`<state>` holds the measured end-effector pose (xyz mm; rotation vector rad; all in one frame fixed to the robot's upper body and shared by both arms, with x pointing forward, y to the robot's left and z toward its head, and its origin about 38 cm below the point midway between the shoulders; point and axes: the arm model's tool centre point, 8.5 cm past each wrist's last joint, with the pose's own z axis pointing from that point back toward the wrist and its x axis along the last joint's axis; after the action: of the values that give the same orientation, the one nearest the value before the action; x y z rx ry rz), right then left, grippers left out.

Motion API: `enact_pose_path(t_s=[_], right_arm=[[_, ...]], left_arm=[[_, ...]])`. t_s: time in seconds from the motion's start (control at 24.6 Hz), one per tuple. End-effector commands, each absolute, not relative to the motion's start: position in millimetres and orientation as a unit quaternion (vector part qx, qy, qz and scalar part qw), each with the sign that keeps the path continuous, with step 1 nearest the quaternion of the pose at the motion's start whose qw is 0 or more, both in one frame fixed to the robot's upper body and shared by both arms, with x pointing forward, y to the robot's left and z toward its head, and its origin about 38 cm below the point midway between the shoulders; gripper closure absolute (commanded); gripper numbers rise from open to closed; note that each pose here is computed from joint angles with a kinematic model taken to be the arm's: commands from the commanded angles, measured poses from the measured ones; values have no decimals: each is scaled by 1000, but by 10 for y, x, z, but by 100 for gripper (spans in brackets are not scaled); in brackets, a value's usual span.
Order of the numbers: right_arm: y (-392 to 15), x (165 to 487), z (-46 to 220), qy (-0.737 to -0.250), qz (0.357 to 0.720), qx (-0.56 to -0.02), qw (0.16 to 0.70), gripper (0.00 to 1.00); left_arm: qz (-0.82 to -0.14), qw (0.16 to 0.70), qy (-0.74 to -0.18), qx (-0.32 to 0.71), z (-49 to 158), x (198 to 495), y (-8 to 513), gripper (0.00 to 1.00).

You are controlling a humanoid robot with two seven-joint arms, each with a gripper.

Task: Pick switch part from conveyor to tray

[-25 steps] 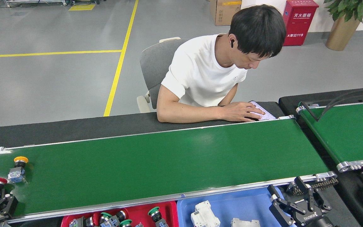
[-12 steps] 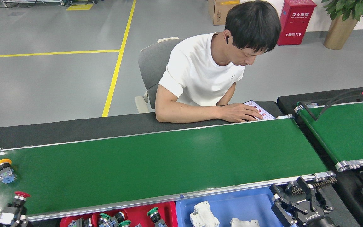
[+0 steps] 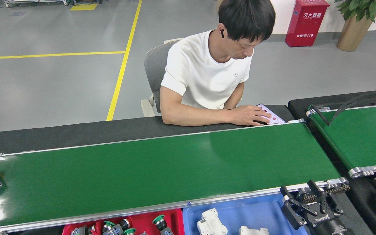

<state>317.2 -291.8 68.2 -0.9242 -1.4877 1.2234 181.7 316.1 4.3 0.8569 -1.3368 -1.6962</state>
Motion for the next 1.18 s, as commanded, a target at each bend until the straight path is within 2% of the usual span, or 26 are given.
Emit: enact_pose_path(t_s=[0.0,0.16,0.33,0.41,0.57,0.77,0.9,0.98,1.14], right_arm=[[-2901,3208,756,-619,502,-380,469,1],[-2864,3286,847,-631,501,-380,454,1],[-2848,3324,875,-631,504,-378,454,1],[-2825,3325,906,-634,499,-381,452,1],[-2806,3200,890,-632,487,-385,464,1],[-2915,3204,940,-610,470,-415,485,1],[-2949,3204,947,-603,465,-424,491,1],[-3001,3194,957,-598,468,-429,489,1],[-3293,3100,971,-576,452,-457,505,1]], left_arm=[[-656,401,-537,347,76,1832,3122,0],[-631,420,-536,372,133,1847,3221,0],[-550,475,-529,438,241,1910,3428,0],[-535,494,-514,453,283,1955,3561,0],[-519,534,-506,435,358,2210,3600,0],[-536,518,-460,483,480,2318,3535,0],[-532,528,-448,487,407,2324,3416,1],[-536,515,-436,506,388,2350,3322,1],[-534,500,-448,514,439,2539,3101,1]])
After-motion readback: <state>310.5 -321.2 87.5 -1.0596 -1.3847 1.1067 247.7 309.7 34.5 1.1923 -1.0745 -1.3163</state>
